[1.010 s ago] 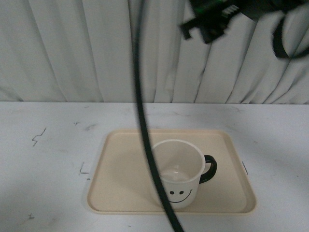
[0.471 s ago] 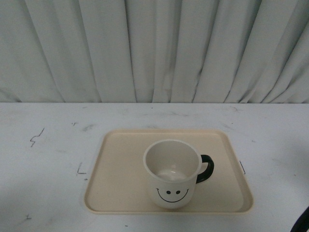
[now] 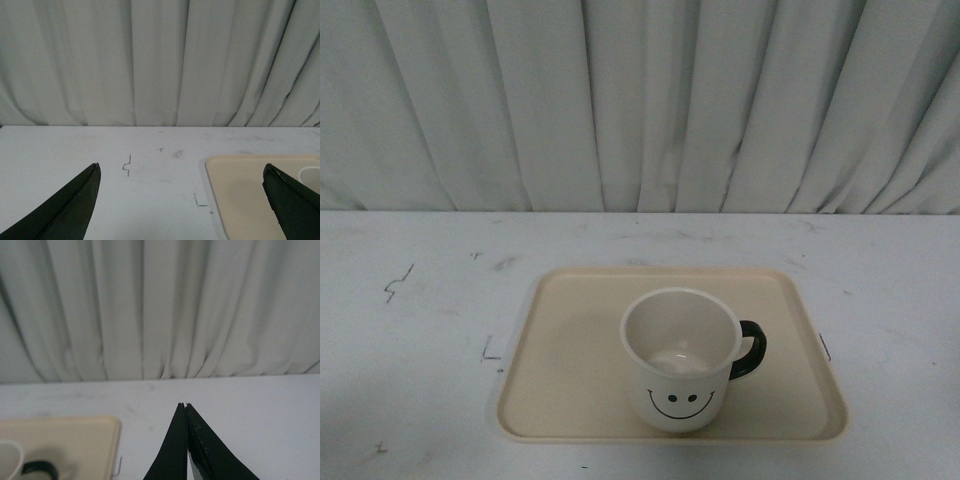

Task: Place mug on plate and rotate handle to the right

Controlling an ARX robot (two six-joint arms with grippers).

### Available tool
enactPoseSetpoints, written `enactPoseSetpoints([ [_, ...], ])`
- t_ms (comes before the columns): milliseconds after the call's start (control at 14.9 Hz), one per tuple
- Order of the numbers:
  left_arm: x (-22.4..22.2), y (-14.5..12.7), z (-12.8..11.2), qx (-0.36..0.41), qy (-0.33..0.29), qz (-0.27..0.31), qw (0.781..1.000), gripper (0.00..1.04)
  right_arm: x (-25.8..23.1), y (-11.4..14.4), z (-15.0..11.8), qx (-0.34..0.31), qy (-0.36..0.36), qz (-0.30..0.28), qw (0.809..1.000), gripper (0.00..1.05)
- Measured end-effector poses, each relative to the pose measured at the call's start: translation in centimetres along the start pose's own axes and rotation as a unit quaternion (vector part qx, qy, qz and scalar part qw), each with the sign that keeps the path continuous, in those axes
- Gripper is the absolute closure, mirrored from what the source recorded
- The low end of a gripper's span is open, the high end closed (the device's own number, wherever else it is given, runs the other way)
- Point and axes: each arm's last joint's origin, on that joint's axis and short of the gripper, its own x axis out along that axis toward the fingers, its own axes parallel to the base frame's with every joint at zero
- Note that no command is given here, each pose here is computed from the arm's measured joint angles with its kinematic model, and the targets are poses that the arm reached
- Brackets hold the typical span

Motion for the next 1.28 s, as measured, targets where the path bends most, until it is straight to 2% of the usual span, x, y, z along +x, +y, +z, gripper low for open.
enactPoseSetpoints([
  [202,0.0,0.0,0.0,0.000,0.000,-0.001,1.000,0.07,-1.4,-0.1,-1.4,0.000,0.024,-0.002,1.000,1.03],
  [606,0.0,0.0,0.0,0.000,0.000,-0.001,1.000,0.07,-3.3,-0.1,-0.3,0.000,0.001,-0.003,1.000,1.03],
  [1279,0.0,0.0,0.0,0.000,0.000,-0.001,1.000,0.07,-5.4,-0.1,-0.2,0.000,-0.001,-0.003,1.000,1.03],
])
